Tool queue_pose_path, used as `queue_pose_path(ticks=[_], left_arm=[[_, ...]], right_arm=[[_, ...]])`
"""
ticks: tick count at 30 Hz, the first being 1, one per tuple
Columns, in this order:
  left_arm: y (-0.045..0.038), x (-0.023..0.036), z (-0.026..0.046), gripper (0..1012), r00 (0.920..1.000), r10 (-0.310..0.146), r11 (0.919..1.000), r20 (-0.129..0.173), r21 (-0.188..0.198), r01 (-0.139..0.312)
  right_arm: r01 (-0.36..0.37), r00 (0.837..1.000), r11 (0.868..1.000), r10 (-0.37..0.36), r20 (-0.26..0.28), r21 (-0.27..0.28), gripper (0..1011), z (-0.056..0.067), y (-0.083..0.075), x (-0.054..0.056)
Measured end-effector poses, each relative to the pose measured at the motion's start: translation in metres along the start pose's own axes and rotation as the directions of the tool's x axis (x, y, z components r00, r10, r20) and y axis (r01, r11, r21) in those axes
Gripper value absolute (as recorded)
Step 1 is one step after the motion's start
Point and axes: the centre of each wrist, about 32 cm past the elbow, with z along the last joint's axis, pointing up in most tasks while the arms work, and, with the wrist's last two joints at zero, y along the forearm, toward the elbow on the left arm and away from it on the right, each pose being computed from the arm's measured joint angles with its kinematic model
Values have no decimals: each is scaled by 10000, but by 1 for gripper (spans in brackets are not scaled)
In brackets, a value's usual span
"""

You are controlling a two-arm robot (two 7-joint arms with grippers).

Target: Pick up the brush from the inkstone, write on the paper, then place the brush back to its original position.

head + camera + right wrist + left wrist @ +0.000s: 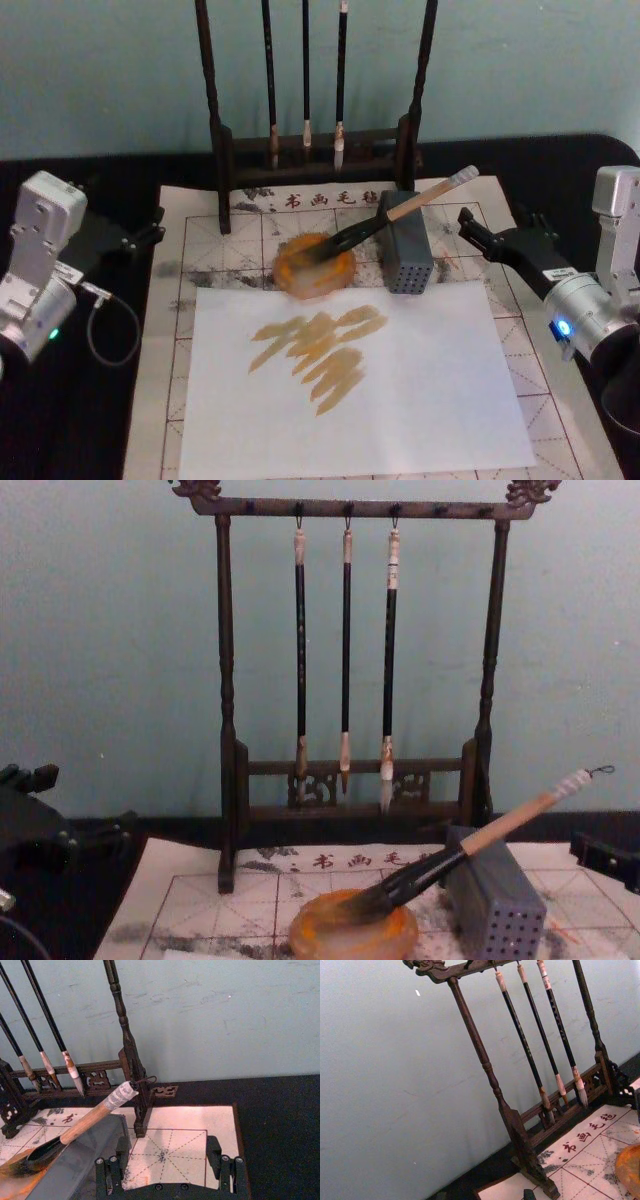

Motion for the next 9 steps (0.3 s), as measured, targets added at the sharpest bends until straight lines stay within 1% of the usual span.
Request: queue_pose_path(ticks=[9], left_arm=[[0,0,0,1001,10000,1,10000,-1,0,-1]], right_arm=[[0,10000,10000,0,1,0,1000,0,0,0]])
